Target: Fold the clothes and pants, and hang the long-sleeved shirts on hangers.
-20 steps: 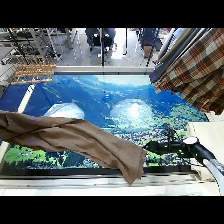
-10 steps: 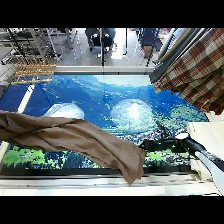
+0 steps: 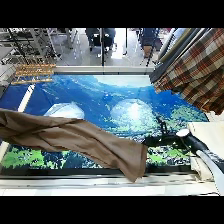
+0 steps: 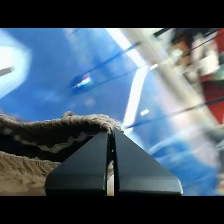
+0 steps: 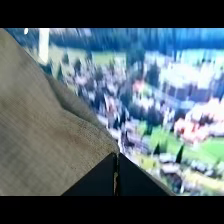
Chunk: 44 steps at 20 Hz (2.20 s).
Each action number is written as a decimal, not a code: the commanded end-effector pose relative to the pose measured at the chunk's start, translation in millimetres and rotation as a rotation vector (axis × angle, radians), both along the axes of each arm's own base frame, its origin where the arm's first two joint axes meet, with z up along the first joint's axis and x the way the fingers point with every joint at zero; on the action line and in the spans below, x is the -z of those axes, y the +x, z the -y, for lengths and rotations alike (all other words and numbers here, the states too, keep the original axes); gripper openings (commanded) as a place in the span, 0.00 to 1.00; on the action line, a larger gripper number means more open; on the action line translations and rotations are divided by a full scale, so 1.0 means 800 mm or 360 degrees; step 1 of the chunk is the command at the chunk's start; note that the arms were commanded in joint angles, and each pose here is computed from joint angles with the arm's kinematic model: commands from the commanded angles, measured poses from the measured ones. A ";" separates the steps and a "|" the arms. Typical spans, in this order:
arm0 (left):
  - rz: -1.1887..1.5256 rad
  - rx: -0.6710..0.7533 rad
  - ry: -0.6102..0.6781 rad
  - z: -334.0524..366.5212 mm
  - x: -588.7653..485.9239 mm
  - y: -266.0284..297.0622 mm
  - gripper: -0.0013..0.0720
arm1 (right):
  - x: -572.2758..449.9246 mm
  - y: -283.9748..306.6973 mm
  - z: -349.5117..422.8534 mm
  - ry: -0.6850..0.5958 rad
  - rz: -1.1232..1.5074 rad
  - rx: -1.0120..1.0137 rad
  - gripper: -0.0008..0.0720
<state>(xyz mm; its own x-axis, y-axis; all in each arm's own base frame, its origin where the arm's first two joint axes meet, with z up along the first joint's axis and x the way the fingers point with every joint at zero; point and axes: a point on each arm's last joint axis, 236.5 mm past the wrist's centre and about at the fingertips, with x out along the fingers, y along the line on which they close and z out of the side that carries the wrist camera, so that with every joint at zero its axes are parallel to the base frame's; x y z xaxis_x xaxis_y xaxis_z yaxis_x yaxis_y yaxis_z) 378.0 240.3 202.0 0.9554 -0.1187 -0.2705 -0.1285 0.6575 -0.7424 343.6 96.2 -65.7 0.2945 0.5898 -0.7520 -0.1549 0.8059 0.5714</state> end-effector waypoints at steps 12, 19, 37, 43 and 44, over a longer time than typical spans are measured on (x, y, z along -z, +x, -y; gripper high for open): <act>0.2219 -0.0048 0.0087 0.131 -0.571 -0.280 0.03 | -0.700 -0.097 0.147 -0.1078 0.2154 0.0757 0.04; 0.2118 -0.0616 0.0553 0.099 -0.590 -0.368 0.03 | -0.807 -0.232 0.154 -0.1284 0.2540 0.0958 0.04; -0.0172 -0.0097 0.0493 -0.048 -0.117 -0.054 0.03 | -0.396 -0.014 0.170 -0.1123 0.0932 0.0393 0.04; -0.0270 -0.0112 0.0163 -0.124 0.048 0.063 0.03 | -0.240 0.167 0.194 -0.0958 0.0812 0.0562 0.04; -0.0275 -0.0135 0.0133 -0.127 0.075 0.091 0.03 | -0.215 0.204 0.197 -0.0894 0.0850 0.0634 0.04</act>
<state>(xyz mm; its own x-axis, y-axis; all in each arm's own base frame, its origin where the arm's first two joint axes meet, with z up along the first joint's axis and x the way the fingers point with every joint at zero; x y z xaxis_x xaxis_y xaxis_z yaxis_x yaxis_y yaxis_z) 401.9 326.1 205.4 0.9097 -0.0131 -0.4150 -0.2682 0.7444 -0.6115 436.3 -53.8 159.9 0.7498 -0.0560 -0.6593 0.0005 0.9965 -0.0840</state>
